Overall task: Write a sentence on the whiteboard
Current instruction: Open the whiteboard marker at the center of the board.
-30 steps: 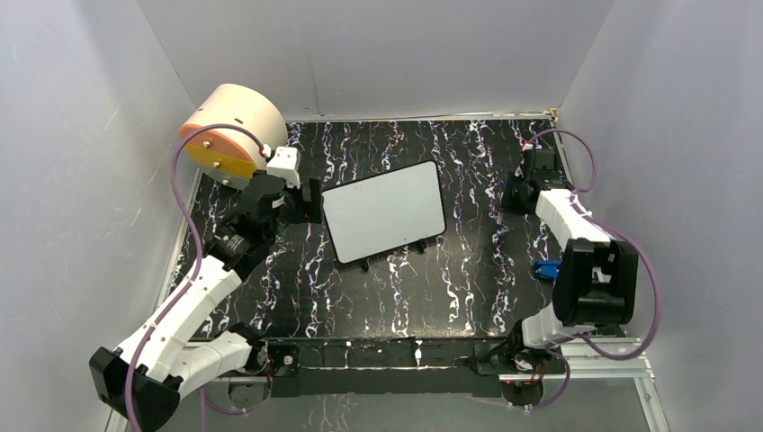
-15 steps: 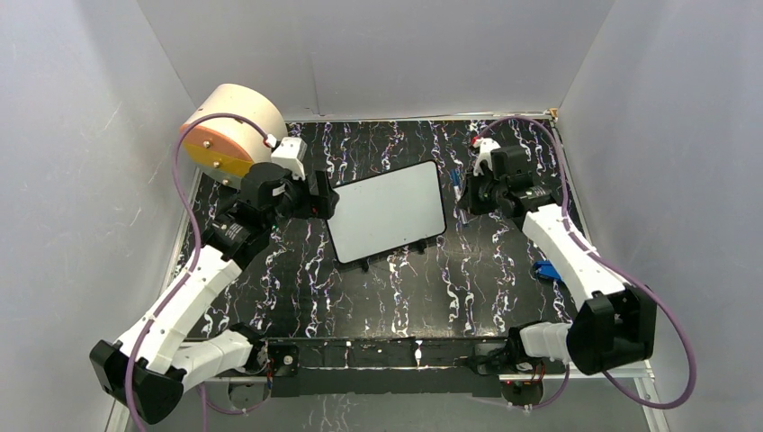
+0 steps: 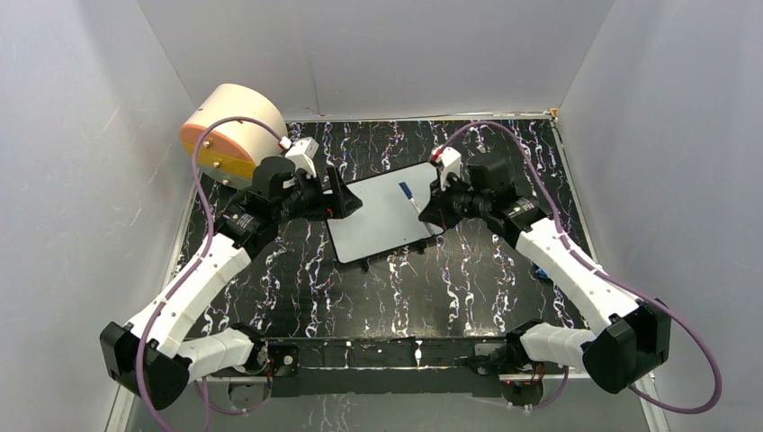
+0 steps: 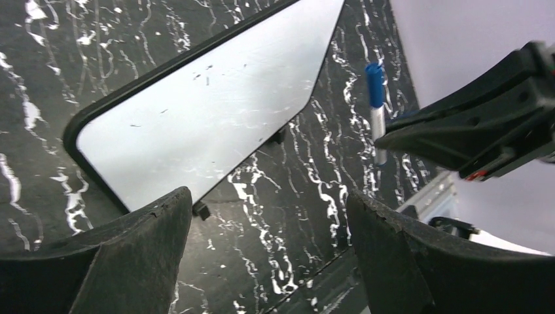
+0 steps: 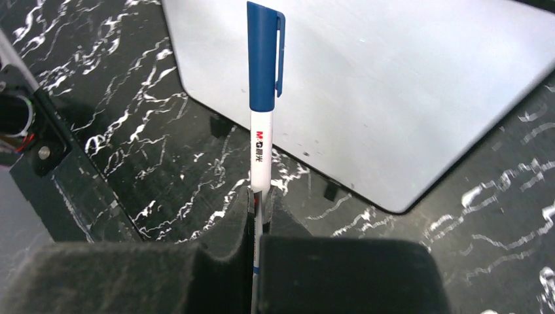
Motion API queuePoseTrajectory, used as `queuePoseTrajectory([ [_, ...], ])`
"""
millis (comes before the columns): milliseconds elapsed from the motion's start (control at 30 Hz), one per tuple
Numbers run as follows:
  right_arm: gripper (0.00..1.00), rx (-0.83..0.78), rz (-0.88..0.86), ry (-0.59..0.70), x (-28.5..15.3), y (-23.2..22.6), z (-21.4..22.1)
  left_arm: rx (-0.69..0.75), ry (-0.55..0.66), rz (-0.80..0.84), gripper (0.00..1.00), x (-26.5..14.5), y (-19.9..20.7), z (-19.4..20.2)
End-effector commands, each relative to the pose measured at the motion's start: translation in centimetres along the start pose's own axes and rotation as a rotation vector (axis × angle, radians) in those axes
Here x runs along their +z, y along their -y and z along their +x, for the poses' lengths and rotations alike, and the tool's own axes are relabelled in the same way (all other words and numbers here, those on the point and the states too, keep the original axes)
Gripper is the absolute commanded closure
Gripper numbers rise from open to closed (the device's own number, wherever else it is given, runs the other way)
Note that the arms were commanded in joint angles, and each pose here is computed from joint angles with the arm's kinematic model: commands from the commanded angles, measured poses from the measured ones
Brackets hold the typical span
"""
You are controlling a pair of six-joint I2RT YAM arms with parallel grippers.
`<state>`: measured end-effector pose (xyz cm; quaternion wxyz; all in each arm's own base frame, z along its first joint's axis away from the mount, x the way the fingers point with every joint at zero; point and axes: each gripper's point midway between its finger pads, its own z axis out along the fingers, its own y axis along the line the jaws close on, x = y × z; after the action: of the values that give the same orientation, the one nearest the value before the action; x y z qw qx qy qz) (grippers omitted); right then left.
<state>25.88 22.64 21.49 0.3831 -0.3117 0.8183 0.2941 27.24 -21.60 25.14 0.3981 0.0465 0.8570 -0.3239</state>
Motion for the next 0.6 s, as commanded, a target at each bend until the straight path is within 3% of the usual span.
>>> queuePoseTrajectory([
  [0, 1.00, -0.142, -0.084, 0.080, 1.0, -2.9, -2.3, -0.117, 0.006, 0.084, 0.17, 0.0, 2.1, -0.8],
  [267, 1.00, -0.255, -0.101, 0.075, 3.4, -6.2, -2.4, -0.293, -0.017, 0.107, 0.18, 1.2, 2.7, -0.5],
  [567, 1.00, -0.331, -0.087, 0.094, 4.7, -8.6, -2.7, -0.347, -0.068, 0.111, 0.31, 2.3, 2.5, 0.8],
])
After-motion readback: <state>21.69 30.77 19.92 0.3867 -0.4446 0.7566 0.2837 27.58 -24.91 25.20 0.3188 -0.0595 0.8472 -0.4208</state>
